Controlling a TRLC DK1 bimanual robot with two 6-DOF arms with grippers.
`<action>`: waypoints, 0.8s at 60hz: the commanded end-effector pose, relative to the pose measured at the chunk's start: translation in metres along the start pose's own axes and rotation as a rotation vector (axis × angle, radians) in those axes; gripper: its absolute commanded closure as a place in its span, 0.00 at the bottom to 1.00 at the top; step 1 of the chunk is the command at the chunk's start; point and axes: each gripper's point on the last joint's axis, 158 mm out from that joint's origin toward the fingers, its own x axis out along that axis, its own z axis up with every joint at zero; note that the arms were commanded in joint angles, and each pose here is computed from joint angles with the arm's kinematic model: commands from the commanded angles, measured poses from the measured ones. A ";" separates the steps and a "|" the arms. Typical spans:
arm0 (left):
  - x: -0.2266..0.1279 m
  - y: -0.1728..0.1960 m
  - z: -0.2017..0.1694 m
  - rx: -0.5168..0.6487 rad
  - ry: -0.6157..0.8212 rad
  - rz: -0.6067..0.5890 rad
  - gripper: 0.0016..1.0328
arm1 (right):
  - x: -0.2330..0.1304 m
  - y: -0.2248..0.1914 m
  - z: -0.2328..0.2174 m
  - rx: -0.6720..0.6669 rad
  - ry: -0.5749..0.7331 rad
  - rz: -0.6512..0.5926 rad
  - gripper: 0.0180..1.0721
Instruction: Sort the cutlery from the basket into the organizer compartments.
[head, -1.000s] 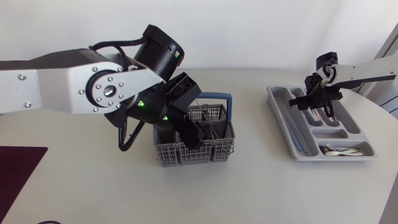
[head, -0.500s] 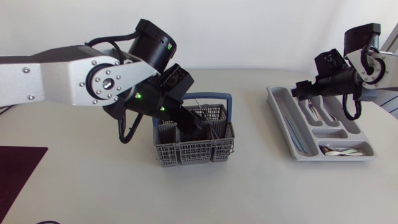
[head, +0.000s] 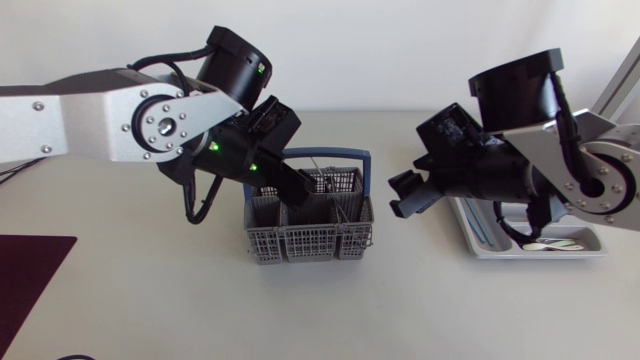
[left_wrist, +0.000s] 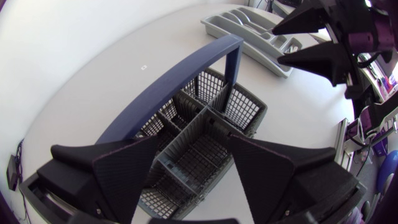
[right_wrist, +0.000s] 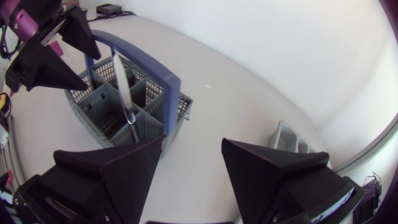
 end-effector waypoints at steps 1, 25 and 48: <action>-0.009 0.007 0.004 -0.019 -0.021 0.009 0.23 | 0.006 0.021 -0.009 0.007 0.036 0.033 0.33; -0.036 -0.011 0.001 0.004 -0.067 -0.045 0.23 | 0.028 0.094 0.001 -0.102 0.051 0.101 0.33; -0.056 -0.012 -0.025 0.071 -0.061 -0.036 0.23 | 0.068 0.097 0.008 -0.082 0.078 0.025 0.33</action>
